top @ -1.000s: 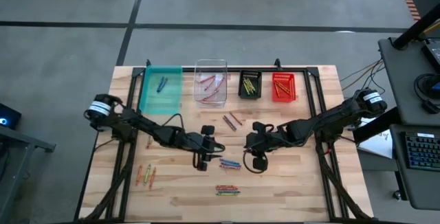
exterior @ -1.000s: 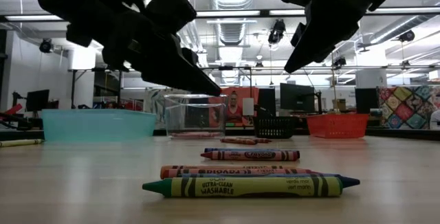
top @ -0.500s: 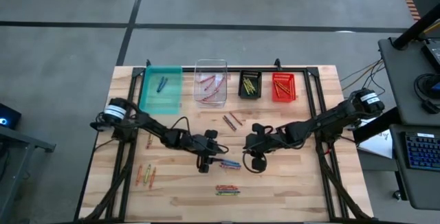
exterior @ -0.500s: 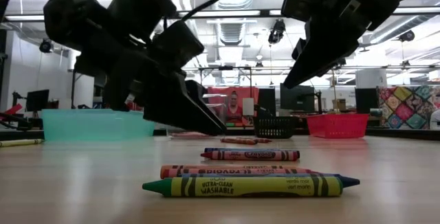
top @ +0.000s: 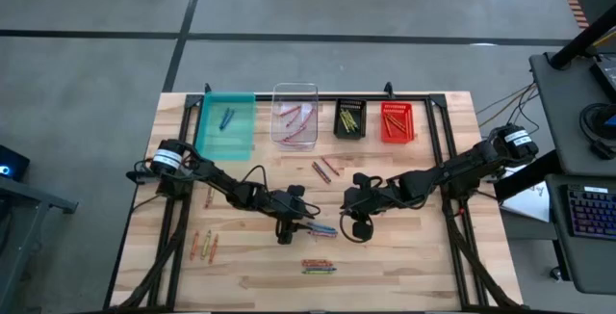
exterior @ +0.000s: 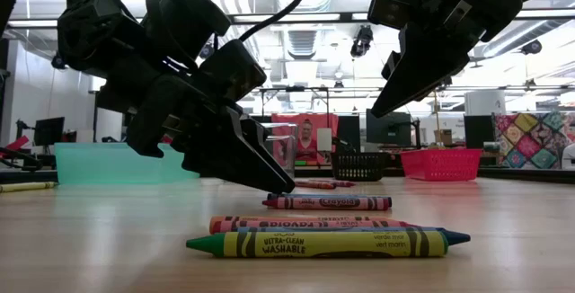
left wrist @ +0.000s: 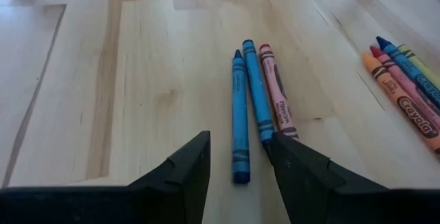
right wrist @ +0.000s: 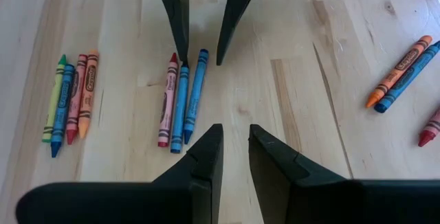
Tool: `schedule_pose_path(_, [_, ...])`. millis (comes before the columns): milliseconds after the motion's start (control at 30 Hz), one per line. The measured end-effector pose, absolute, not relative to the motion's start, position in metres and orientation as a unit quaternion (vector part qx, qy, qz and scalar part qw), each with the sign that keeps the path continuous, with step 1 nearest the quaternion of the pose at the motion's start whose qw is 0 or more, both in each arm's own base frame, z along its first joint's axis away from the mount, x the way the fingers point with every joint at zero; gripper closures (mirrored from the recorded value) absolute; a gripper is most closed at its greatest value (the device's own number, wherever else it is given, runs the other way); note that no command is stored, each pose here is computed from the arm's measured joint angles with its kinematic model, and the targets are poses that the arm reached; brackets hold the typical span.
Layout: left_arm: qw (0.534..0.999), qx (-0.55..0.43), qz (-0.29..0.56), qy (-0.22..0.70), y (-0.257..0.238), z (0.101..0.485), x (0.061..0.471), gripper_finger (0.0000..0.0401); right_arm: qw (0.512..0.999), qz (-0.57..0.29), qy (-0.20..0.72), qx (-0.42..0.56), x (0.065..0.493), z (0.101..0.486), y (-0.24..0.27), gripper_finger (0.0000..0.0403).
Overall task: Sort crayons
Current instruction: Put the blue crayon into the green transparent bin
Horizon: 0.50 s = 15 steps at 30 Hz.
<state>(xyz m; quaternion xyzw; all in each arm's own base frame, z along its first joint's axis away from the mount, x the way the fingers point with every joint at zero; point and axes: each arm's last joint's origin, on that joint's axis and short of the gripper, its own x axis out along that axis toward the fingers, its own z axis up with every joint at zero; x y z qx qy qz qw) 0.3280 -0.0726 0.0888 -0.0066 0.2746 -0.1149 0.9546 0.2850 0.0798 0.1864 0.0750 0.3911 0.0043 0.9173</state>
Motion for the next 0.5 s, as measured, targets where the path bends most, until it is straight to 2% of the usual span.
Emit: schedule_pose_path(500, [0.953,-0.006,-0.108,0.283,-0.0687,0.0855,0.3251,0.0265,0.917,0.004,0.392,0.075,0.2846,0.1857,0.0797,0.0344])
